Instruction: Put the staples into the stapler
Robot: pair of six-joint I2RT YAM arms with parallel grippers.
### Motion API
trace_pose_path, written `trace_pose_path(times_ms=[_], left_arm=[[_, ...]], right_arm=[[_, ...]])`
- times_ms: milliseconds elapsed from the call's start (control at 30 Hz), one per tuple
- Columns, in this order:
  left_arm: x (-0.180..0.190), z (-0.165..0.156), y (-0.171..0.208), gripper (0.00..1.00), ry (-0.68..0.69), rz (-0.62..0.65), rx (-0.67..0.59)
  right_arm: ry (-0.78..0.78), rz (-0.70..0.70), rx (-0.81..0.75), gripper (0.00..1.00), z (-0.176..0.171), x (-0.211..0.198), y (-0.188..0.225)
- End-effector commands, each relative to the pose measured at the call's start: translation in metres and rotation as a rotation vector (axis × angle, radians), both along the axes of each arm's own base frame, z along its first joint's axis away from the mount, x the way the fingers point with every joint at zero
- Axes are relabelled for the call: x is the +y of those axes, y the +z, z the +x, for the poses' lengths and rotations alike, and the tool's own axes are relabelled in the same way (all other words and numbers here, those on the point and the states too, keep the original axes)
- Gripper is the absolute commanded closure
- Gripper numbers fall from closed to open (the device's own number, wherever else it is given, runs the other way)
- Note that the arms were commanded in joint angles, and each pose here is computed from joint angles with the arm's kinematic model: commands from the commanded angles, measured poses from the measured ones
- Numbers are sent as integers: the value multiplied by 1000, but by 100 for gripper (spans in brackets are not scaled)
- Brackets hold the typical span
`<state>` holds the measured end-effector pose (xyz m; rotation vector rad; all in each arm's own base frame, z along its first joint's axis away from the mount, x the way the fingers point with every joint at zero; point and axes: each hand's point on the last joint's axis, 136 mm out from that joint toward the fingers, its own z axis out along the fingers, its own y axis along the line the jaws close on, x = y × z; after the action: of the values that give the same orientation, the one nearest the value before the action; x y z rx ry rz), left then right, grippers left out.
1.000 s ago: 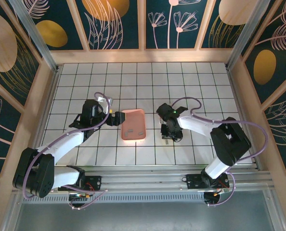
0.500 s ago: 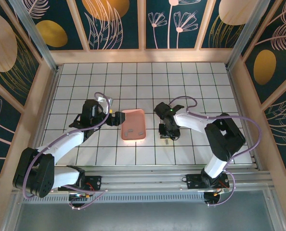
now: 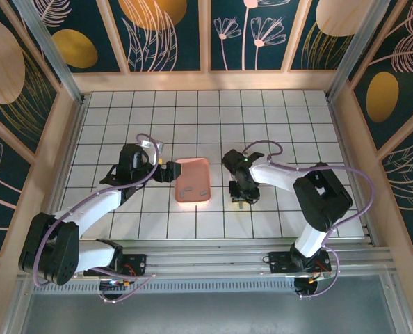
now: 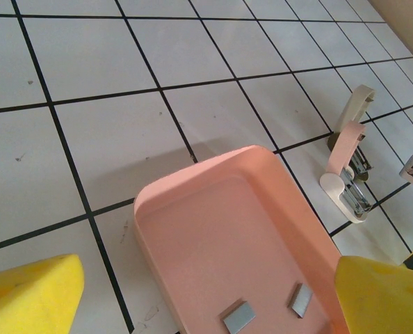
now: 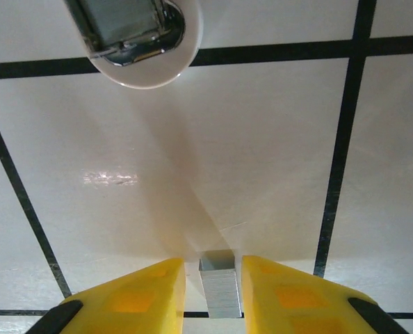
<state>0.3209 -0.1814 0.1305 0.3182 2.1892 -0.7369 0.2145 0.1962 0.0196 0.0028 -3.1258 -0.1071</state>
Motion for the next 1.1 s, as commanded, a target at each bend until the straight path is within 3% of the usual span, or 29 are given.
trace_pose_path(times_ms=[0, 633, 900, 1067], left_arm=[[-7, 1, 8, 7, -34, -10, -23], [-6, 1, 16, 7, -55, 13, -71], [-16, 13, 47, 6, -171, 98, -239], [-36, 14, 64, 6, -351, 120, -341]], right_arm=[[12, -33, 42, 74, -9, -4, -6], [-9, -59, -16, 85, -3, -15, -14], [-15, -12, -254, 86, 34, -16, 26], [14, 4, -421, 86, 68, -26, 56]])
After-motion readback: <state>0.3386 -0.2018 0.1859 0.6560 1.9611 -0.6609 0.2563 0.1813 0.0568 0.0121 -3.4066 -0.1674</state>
